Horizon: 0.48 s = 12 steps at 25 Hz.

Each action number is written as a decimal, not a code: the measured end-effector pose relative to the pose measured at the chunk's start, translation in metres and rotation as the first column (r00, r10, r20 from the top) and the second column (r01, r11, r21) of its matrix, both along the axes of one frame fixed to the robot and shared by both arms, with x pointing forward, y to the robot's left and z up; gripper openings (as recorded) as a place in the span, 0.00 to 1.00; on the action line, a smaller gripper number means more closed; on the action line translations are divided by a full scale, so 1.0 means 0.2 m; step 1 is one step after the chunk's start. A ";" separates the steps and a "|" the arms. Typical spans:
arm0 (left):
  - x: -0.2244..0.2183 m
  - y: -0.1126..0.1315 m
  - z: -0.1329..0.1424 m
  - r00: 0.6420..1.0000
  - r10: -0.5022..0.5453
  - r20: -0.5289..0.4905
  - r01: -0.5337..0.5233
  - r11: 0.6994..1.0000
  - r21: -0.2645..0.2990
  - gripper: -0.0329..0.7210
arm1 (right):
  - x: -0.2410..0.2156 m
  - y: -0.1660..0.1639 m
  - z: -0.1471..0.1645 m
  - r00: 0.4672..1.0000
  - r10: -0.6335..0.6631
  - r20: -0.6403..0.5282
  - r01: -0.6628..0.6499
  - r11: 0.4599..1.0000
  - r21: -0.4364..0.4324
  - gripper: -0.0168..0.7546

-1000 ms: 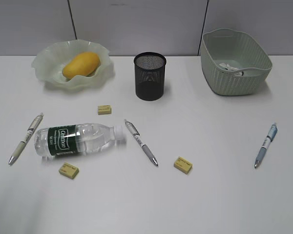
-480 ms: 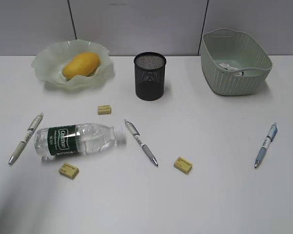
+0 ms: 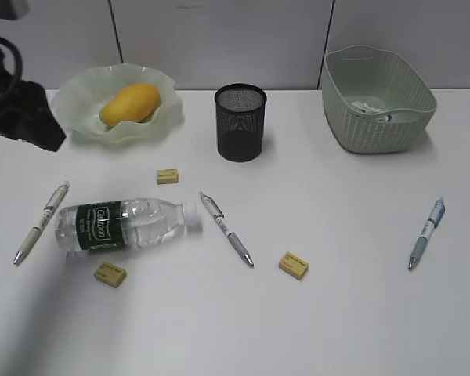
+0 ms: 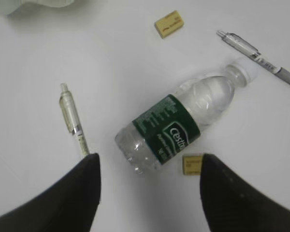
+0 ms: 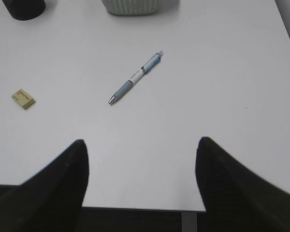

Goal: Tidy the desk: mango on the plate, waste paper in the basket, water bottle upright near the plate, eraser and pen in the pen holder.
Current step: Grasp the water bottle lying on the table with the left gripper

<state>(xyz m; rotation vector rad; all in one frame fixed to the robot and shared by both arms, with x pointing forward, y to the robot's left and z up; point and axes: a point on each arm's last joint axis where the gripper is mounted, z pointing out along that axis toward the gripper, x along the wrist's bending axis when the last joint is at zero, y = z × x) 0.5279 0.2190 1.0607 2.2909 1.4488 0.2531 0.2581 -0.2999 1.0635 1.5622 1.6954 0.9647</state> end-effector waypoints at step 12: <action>0.14 -0.40 -0.26 0.811 -0.557 -0.178 0.585 0.776 0.237 0.73 | 0.00 0.00 0.00 1.000 0.000 0.000 0.000 1.000 0.000 0.73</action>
